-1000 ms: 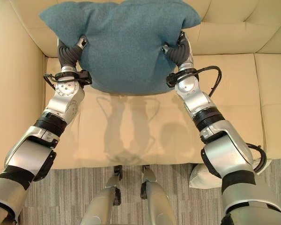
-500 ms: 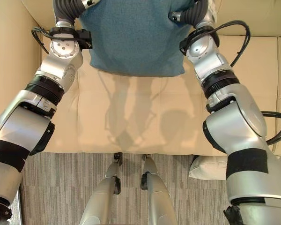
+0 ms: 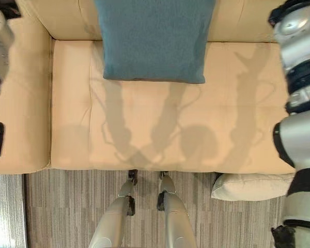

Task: Pick up all the scattered cushions and arrange them neatly on the sofa.

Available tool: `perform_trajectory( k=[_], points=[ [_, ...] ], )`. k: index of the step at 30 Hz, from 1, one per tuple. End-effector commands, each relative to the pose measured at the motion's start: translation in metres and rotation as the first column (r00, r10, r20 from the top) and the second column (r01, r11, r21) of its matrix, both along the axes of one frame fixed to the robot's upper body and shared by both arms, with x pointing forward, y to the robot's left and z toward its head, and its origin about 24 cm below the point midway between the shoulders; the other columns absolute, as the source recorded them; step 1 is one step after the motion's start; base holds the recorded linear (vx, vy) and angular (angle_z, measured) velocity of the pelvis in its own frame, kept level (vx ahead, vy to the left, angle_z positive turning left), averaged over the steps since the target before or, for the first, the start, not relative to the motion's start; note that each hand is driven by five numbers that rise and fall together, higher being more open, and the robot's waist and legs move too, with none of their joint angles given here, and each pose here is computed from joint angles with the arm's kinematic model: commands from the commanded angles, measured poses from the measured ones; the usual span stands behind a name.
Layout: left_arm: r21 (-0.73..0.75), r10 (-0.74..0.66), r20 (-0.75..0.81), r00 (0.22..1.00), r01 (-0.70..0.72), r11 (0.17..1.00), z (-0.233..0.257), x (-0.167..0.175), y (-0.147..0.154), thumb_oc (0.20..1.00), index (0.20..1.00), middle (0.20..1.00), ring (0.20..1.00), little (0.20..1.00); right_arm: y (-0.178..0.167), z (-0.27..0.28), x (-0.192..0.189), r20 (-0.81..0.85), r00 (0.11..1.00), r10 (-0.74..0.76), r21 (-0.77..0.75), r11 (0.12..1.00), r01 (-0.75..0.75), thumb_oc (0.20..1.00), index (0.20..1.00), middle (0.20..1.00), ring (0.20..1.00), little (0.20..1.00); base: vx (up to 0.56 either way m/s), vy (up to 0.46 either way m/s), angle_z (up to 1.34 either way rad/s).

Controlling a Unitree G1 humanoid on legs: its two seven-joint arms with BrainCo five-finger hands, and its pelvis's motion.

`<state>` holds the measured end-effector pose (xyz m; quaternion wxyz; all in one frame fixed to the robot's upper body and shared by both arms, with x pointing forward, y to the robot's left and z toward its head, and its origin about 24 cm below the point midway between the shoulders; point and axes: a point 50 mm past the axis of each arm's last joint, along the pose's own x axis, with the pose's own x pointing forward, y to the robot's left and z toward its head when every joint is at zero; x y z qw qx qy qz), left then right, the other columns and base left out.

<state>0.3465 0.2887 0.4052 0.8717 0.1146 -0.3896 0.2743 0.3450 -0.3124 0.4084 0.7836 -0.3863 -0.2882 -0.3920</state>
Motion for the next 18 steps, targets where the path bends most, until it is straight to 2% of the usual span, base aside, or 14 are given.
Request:
perform_trajectory(
  k=[1, 2, 4, 5, 7, 8, 9, 11, 12, 13, 14, 15, 17, 18],
  points=[
    [0.043, -0.152, -0.005, 0.988, 0.152, 0.988, -0.037, 0.009, -0.022, 1.0, 1.0, 1.0, 1.0, 1.0, 0.002, -0.039, 0.012, -0.073, 0.992, 0.103, 0.033, 0.994, -0.101, 1.0, 1.0, 1.0, 1.0, 1.0, 0.04, 0.021, 0.02],
    [0.087, -0.171, -0.032, 0.985, 0.173, 0.981, -0.053, 0.006, -0.022, 1.0, 1.0, 1.0, 1.0, 1.0, -0.005, -0.056, 0.01, -0.112, 0.983, 0.147, 0.04, 0.989, -0.144, 1.0, 1.0, 1.0, 1.0, 1.0, 0.04, 0.019, 0.08],
    [0.05, -0.228, -0.131, 0.965, 0.236, 0.97, -0.113, -0.002, -0.015, 1.0, 1.0, 1.0, 1.0, 1.0, -0.023, -0.12, 0.002, -0.237, 0.947, 0.217, 0.117, 0.974, -0.194, 1.0, 1.0, 1.0, 1.0, 1.0, 0.06, -0.009, 0.1],
    [0.052, -0.229, -0.139, 0.963, 0.238, 0.97, -0.115, -0.002, -0.016, 1.0, 1.0, 1.0, 1.0, 1.0, -0.025, -0.124, 0.001, -0.242, 0.946, 0.218, 0.121, 0.974, -0.193, 1.0, 1.0, 1.0, 1.0, 1.0, 0.05, -0.029, 0.1],
    [-0.032, -0.3, -0.227, 0.927, 0.301, 0.953, -0.17, -0.017, -0.012, 1.0, 1.0, 1.0, 1.0, 1.0, -0.038, -0.183, -0.015, -0.411, 0.894, 0.181, 0.105, 0.983, -0.151, 1.0, 1.0, 1.0, 1.0, 1.0, 0.06, -0.017, 0.08],
    [-0.049, -0.322, -0.287, 0.902, 0.322, 0.945, -0.194, -0.028, -0.009, 1.0, 1.0, 1.0, 1.0, 1.0, -0.039, -0.216, -0.027, -0.461, 0.86, 0.219, 0.165, 0.973, -0.159, 1.0, 1.0, 1.0, 1.0, 1.0, 0.1, 0.001, 0.04],
    [-0.13, -0.349, -0.401, 0.847, 0.324, 0.937, -0.246, -0.048, -0.007, 1.0, 1.0, 1.0, 1.0, 1.0, -0.048, -0.267, -0.051, -0.556, 0.797, 0.233, 0.239, 0.964, -0.115, 1.0, 1.0, 1.0, 1.0, 1.0, 0.09, 0.004, -0.02],
    [-0.22, -0.369, -0.548, 0.751, 0.296, 0.93, -0.306, -0.07, -0.007, 1.0, 1.0, 1.0, 1.0, 1.0, -0.044, -0.328, -0.074, -0.622, 0.726, 0.293, 0.375, 0.925, -0.053, 1.0, 1.0, 1.0, 1.0, 1.0, 0.09, 0.003, -0.03],
    [-0.331, -0.386, -0.667, 0.637, 0.211, 0.92, -0.361, -0.096, -0.002, 1.0, 1.0, 1.0, 1.0, 1.0, -0.036, -0.375, -0.097, -0.703, 0.638, 0.315, 0.425, 0.905, 0.022, 1.0, 1.0, 1.0, 1.0, 1.0, 0.08, -0.016, -0.03],
    [-0.445, -0.404, -0.749, 0.525, 0.053, 0.894, -0.415, -0.122, 0.001, 1.0, 1.0, 1.0, 1.0, 1.0, -0.03, -0.41, -0.116, -0.783, 0.543, 0.303, 0.416, 0.904, 0.095, 1.0, 1.0, 1.0, 1.0, 1.0, 0.05, -0.019, -0.04],
    [-0.445, -0.403, -0.749, 0.526, 0.053, 0.894, -0.415, -0.122, 0.001, 1.0, 1.0, 1.0, 1.0, 1.0, -0.03, -0.41, -0.116, -0.783, 0.543, 0.303, 0.416, 0.904, 0.095, 1.0, 1.0, 1.0, 1.0, 1.0, 0.04, -0.023, -0.01],
    [-0.422, -0.374, -0.805, 0.46, -0.002, 0.907, -0.435, -0.137, 0.001, 1.0, 1.0, 1.0, 1.0, 1.0, -0.022, -0.434, -0.13, -0.78, 0.519, 0.349, 0.49, 0.857, 0.16, 1.0, 1.0, 1.0, 1.0, 1.0, 0.0, 0.0, 0.0],
    [-0.459, -0.395, -0.853, 0.342, -0.13, 0.879, -0.473, -0.162, -0.003, 1.0, 1.0, 1.0, 1.0, 1.0, -0.014, -0.463, -0.15, -0.812, 0.451, 0.371, 0.514, 0.821, 0.249, 1.0, 1.0, 1.0, 1.0, 1.0, 0.0, 0.0, 0.0],
    [-0.42, -0.372, -0.896, 0.242, -0.189, 0.888, -0.493, -0.178, -0.005, 1.0, 1.0, 1.0, 1.0, 1.0, -0.006, -0.48, -0.162, -0.82, 0.409, 0.401, 0.535, 0.791, 0.296, 1.0, 1.0, 1.0, 1.0, 1.0, 0.0, 0.0, 0.0]
  ],
)
